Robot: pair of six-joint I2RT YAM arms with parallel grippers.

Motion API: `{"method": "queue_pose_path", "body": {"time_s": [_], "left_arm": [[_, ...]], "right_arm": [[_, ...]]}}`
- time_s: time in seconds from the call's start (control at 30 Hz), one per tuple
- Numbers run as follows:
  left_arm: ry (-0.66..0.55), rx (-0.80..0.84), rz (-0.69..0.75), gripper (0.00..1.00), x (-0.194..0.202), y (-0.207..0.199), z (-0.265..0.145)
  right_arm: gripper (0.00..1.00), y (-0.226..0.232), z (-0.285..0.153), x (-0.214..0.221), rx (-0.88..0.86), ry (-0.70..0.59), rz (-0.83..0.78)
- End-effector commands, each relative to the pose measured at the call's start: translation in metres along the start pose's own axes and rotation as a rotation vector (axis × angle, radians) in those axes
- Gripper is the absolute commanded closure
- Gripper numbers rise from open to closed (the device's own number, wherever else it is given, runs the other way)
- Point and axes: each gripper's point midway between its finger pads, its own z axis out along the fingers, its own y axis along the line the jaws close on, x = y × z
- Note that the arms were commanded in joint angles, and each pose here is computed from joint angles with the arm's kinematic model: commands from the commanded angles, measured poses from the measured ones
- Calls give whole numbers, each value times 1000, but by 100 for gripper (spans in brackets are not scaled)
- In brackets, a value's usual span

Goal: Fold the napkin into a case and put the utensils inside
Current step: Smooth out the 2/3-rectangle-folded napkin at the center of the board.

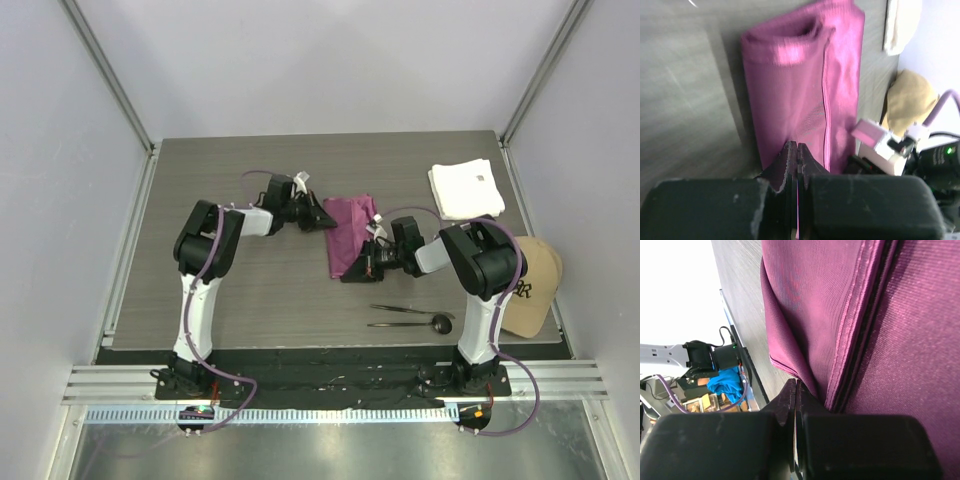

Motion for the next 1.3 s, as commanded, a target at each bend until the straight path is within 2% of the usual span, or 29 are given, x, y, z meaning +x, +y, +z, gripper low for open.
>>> {"method": "queue_pose_path", "body": {"time_s": [0.0,0.17,0.23,0.27,0.37,0.4,0.53,0.7,0.77,0.83,0.9,1.1,1.27], "left_arm": [[-109,-78,-62,100,-37,29,-3],[-151,-64,-49,100,-70,19,-1],[-123,-127,-59,100,-69,36,3],[-138,-128,-37,100,-86,27,5],[-116,-144,-45,100,-97,41,11],[-137,-144,-13,100,-112,32,9],[-167,-167,74,99,-125,6,-12],[-224,-105,179,88,-131,-64,-61],[-207,-94,195,78,-120,-80,-70],[-199,-76,217,73,-107,-98,-82],[-180,-47,219,73,-91,-117,-88],[-75,-42,203,82,-6,-123,-63],[-62,-61,245,82,35,-129,-60]], "right_arm": [[99,-15,0,-5,67,-20,-5],[99,-12,0,-6,65,-21,-7],[99,-9,-1,-9,62,-29,-6],[99,-6,-1,-11,58,-34,-9],[99,4,-2,-16,50,-43,-23],[99,5,-2,-16,51,-40,-20],[99,26,-9,-28,41,-63,-56],[99,56,-21,-47,38,-98,-115],[98,65,-31,-62,50,-144,-139],[93,66,-41,-73,78,-185,-140],[89,61,-52,-93,126,-237,-136],[83,34,-59,-134,289,-287,-133],[85,5,-67,-153,451,-307,-155]]}}
